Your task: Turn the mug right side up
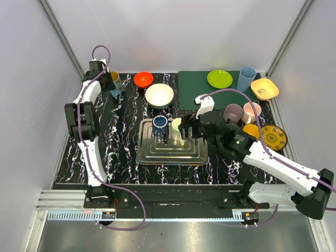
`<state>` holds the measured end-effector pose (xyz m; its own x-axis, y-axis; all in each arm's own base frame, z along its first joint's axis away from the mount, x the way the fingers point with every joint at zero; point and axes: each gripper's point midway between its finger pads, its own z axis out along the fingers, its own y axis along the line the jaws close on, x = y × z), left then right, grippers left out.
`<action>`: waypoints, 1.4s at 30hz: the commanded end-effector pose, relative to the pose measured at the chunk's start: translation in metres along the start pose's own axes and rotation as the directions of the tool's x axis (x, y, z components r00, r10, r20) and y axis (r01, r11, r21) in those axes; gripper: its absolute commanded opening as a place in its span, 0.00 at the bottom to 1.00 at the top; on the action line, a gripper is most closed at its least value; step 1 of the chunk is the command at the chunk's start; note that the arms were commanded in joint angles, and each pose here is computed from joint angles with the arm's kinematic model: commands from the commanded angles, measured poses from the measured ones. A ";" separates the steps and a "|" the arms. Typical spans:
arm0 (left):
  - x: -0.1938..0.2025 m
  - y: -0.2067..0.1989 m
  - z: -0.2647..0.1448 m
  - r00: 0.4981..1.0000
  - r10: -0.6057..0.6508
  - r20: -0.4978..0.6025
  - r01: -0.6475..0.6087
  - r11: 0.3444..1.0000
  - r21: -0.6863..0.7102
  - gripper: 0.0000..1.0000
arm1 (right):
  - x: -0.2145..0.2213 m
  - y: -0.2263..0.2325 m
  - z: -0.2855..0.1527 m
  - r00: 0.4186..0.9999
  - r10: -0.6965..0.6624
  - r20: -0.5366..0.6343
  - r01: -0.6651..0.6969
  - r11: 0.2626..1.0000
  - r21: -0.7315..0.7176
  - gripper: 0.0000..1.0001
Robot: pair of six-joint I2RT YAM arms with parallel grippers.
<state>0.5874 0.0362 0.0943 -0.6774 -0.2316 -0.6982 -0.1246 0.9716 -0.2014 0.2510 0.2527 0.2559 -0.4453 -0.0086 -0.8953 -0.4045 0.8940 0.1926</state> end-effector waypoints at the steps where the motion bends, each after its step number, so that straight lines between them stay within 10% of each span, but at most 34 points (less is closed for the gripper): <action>1: -0.035 0.003 -0.022 0.994 -0.041 0.105 0.039 0.999 0.019 0.00 | -0.008 -0.005 -0.001 0.999 0.030 0.036 -0.031 0.999 0.023 0.93; 20: -0.035 -0.129 -0.356 0.801 -0.399 0.446 0.150 0.856 0.495 0.00 | -0.043 0.088 0.007 0.969 0.246 0.010 -0.223 0.894 -0.390 0.93; 31: 0.022 -0.210 -0.500 0.799 -0.576 0.174 0.011 0.302 0.953 0.00 | -0.094 0.172 -0.053 0.902 0.414 -0.121 -0.326 0.470 -0.820 0.93; 42: 0.050 -0.227 -0.539 0.828 -0.555 0.085 -0.040 0.094 0.995 0.00 | -0.118 0.166 -0.028 0.868 0.490 -0.087 -0.348 0.473 -0.809 0.92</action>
<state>0.2498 -0.1665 0.3929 -0.5305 -0.7306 -0.4300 0.4550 0.1826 -0.8716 0.1975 0.3892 0.3813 -0.6706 0.3347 -0.6620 -0.6695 0.1110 0.7344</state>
